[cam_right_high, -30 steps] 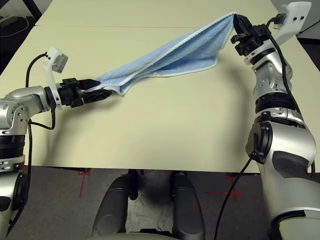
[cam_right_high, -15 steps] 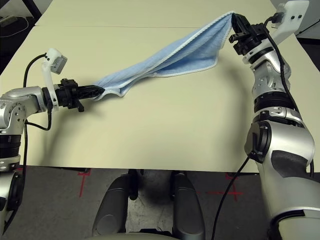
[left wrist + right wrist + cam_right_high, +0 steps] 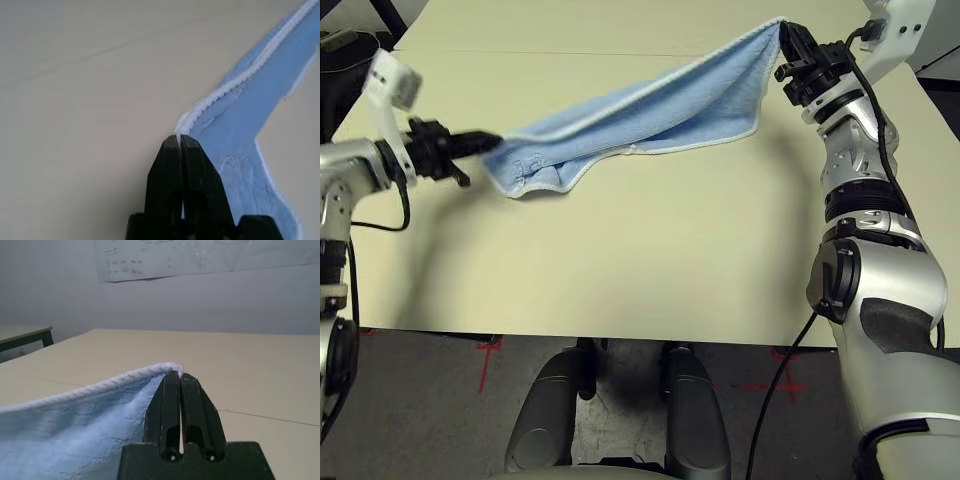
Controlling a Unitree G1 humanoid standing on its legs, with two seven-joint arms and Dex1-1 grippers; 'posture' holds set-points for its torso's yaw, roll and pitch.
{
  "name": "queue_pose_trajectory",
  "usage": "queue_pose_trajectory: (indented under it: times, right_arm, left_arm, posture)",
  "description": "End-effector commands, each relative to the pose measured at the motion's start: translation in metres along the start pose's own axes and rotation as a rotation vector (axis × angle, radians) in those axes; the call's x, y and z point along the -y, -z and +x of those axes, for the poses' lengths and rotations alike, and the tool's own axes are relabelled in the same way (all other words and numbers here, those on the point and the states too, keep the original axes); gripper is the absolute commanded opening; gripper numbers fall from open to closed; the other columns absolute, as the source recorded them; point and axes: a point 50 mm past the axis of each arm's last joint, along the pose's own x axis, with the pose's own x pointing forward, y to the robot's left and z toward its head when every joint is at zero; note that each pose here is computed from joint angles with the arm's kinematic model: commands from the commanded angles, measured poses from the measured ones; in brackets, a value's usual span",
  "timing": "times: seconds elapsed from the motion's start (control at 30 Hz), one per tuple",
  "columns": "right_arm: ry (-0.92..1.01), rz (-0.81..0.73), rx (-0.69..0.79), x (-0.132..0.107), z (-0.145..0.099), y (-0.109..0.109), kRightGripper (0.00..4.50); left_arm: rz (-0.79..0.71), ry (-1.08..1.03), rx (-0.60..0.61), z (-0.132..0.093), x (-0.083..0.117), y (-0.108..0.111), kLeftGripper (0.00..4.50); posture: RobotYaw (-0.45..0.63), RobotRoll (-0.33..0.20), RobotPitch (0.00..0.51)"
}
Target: Fold the towel and set it aside.
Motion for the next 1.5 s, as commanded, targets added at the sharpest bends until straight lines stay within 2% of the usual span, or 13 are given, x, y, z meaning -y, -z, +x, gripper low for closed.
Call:
queue_pose_trajectory:
  times: [0.03,0.17,0.33,0.43,0.57,0.7,0.83,0.93,1.0,1.13,1.2,1.27,1.5]
  right_arm:
    - [0.098,0.002,0.011,0.024,-0.015,-0.007,0.00]
    - [0.064,0.007,-0.024,0.023,-0.014,-0.007,0.00]
    - [0.101,0.013,-0.036,0.009,0.005,-0.006,0.00]
    - [0.167,0.023,0.012,0.005,0.018,-0.018,0.00]
    - [0.225,0.014,0.090,0.006,0.026,-0.039,0.00]
    - [0.279,0.035,0.226,0.019,0.023,-0.068,0.00]
    - [0.249,0.058,0.259,0.029,0.014,-0.072,0.00]
    - [0.156,0.100,0.220,0.028,0.008,-0.060,0.00]
    - [0.057,0.114,0.157,0.027,0.002,-0.048,0.00]
    - [-0.264,0.169,-0.140,0.023,-0.023,-0.012,0.00]
    - [-0.398,0.166,-0.284,0.020,-0.035,0.000,0.00]
    - [-0.500,0.156,-0.405,0.019,-0.047,0.008,0.00]
    - [-0.740,0.085,-0.689,0.019,-0.069,0.011,0.00]
  left_arm:
    - [0.054,-0.071,0.019,-0.011,-0.015,-0.014,0.03]
    - [0.092,-0.132,0.036,-0.013,-0.028,-0.027,0.03]
    - [0.128,-0.320,0.040,0.008,-0.047,-0.025,0.03]
    - [0.154,-0.469,0.092,0.017,-0.056,-0.034,0.03]
    - [0.185,-0.550,0.189,0.026,-0.055,-0.051,0.03]
    - [0.222,-0.615,0.348,0.023,-0.053,-0.077,0.03]
    - [0.219,-0.578,0.440,0.019,-0.052,-0.081,0.03]
    - [0.211,-0.475,0.394,0.020,-0.050,-0.064,0.03]
    - [0.209,-0.360,0.304,0.021,-0.047,-0.045,0.03]
    - [0.169,0.030,-0.052,0.001,-0.035,0.014,0.03]
    - [0.139,0.118,-0.179,-0.014,-0.029,0.030,0.03]
    - [0.123,0.187,-0.260,-0.026,-0.020,0.039,0.03]
    - [0.074,0.283,-0.393,-0.051,-0.005,0.043,0.03]
  posture:
    - [0.01,0.000,0.270]
    - [0.01,0.000,0.288]
    - [0.02,0.000,0.292]
    - [0.02,0.000,0.297]
    - [0.02,0.000,0.305]
    - [0.00,0.000,0.309]
    - [-0.01,0.000,0.309]
    - [-0.01,0.000,0.309]
    - [-0.01,0.000,0.310]
    - [0.00,0.000,0.313]
    - [0.00,0.000,0.315]
    - [0.01,0.000,0.313]
    - [0.01,0.000,0.308]
